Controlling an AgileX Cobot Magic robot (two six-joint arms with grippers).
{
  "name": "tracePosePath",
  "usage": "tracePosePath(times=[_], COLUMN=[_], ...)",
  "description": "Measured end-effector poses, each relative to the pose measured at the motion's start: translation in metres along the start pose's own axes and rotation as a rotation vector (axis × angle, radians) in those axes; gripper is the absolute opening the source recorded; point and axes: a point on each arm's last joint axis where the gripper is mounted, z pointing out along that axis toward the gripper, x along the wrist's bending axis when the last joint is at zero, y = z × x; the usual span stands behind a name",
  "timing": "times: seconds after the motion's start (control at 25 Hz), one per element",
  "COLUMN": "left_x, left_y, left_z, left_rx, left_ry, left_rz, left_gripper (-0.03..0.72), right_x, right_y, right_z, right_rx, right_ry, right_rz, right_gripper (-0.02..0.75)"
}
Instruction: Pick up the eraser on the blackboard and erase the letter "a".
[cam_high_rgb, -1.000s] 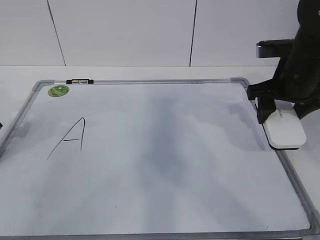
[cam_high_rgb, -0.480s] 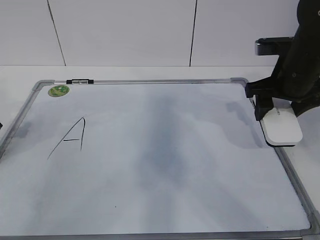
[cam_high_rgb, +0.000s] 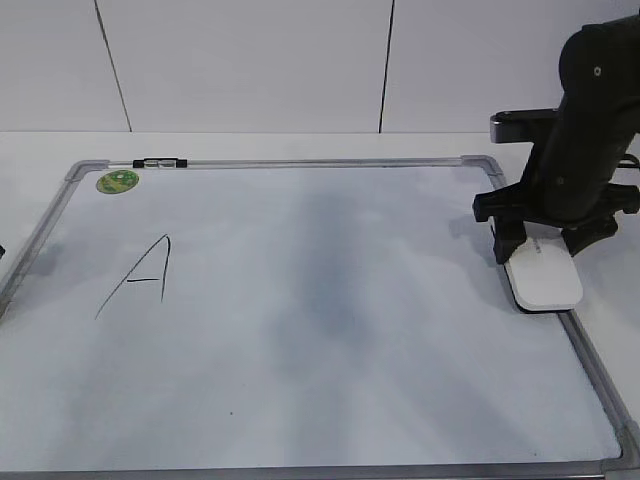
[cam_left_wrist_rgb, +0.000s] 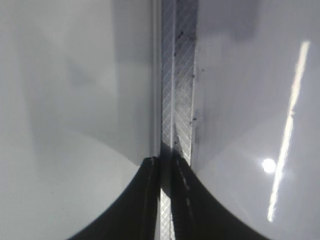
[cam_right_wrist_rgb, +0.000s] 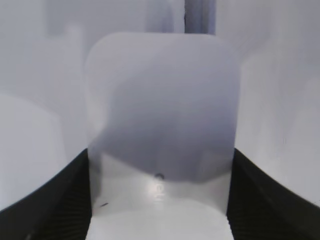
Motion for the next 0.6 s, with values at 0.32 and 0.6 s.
tracePosePath(times=[0.32, 0.6], left_x=[0.0000, 0.0000], left_y=[0.0000, 0.0000], left_z=[0.0000, 0.0000], left_rx=[0.000, 0.000], left_ry=[0.000, 0.000], left_rz=[0.000, 0.000], left_gripper=[0.038, 0.039], right_x=[0.0044, 0.0061], right_y=[0.0036, 0.0033], right_z=[0.0021, 0.0079], right_rx=[-0.033, -0.018], right_ry=[0.045, 0.053], right_rz=[0.025, -0.001], right_gripper=[0.543, 0.554])
